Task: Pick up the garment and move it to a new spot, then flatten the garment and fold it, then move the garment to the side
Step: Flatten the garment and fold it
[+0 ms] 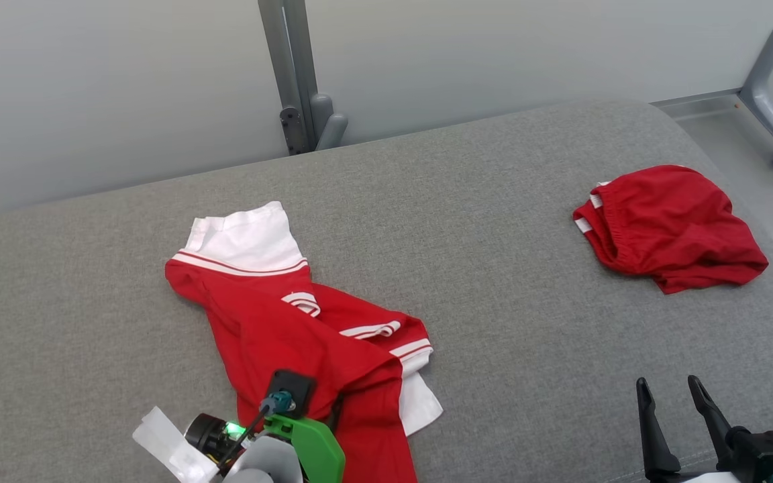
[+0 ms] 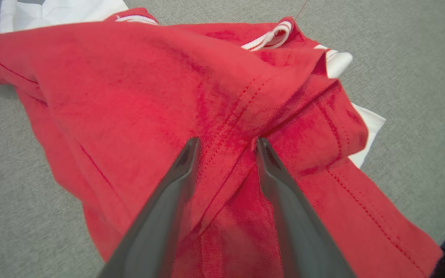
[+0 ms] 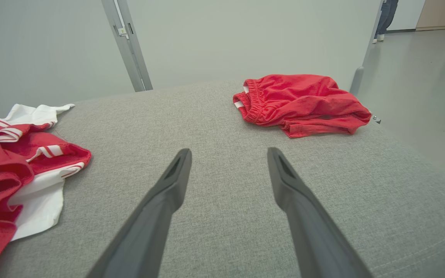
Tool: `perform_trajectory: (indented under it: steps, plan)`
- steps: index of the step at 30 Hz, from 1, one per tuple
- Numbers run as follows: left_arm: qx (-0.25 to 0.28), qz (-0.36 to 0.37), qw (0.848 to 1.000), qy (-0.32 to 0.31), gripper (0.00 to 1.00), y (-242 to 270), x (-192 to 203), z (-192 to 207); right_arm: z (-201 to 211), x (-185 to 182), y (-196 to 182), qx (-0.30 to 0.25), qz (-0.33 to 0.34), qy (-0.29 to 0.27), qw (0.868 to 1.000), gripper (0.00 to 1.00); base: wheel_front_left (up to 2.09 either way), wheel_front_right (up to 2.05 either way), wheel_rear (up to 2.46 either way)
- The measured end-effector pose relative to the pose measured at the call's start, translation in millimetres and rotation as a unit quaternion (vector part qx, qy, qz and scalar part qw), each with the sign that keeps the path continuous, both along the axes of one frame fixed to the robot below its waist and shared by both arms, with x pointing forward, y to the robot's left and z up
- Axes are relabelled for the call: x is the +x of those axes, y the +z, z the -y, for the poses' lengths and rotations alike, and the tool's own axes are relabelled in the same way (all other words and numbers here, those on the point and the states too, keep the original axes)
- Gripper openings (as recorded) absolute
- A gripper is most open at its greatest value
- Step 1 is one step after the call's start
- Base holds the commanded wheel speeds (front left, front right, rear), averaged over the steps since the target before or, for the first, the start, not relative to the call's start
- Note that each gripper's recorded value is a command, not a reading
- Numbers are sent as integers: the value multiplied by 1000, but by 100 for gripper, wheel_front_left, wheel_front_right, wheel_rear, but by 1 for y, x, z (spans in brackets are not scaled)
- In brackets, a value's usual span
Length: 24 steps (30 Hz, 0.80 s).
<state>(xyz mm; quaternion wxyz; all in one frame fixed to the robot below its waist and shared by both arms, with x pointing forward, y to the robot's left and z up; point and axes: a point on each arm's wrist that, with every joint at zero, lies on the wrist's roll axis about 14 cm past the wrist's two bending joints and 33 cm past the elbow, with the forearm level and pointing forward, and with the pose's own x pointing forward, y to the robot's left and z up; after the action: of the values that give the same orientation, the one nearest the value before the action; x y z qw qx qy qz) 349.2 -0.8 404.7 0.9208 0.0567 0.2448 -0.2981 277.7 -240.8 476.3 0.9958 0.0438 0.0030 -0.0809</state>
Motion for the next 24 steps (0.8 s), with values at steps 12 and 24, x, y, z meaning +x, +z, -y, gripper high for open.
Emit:
perform_trajectory:
  steps: [12,24]
  plan:
    - [-30,28,999,36,0,14,14,-10,-1,2,1,6,3,2,1000,100,0,0,0]
    - [16,102,954,282,0,60,43,-213,-4,4,-2,15,-1,9,1000,100,0,0,0]
